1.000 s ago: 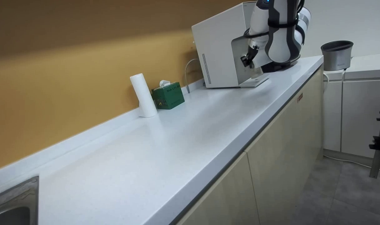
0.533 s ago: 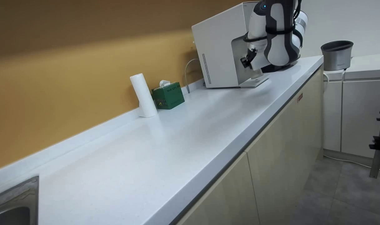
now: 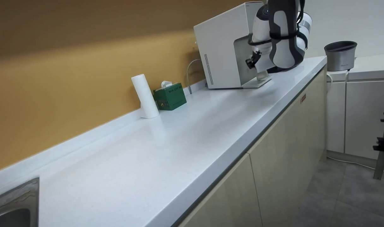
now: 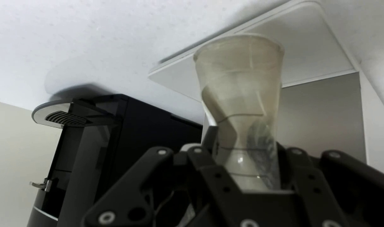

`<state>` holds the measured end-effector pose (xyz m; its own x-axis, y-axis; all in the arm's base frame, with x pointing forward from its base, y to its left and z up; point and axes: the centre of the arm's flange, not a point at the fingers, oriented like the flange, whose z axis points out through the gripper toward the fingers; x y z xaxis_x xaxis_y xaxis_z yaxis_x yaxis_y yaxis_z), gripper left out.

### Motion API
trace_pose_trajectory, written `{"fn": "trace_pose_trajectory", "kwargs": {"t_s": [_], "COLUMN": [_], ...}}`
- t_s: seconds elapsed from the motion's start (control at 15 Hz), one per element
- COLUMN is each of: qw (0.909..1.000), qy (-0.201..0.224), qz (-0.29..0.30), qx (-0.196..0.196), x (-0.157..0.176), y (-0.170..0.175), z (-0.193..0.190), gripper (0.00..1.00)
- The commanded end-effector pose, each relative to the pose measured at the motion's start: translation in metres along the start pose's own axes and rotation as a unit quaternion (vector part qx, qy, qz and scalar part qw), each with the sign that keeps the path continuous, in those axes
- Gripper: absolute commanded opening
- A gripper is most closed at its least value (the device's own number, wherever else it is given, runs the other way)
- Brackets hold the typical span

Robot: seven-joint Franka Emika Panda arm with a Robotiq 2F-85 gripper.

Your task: Put the cup on the coffee maker

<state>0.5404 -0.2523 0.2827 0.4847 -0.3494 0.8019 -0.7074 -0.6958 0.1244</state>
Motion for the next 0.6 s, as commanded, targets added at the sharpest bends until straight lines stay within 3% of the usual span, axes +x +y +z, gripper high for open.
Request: {"fn": "trace_pose_trajectory", "kwargs": {"t_s": [0.0, 0.53], "qw": [0.9998, 0.9993], "qy": [0.011, 0.037], "qz": [0.019, 0.007], "qx": [0.002, 0.005], "x": [0.017, 0.022], "y": [0.017, 0.006], "z": [0.071, 0.078], "gripper": [0.08, 0.08]}}
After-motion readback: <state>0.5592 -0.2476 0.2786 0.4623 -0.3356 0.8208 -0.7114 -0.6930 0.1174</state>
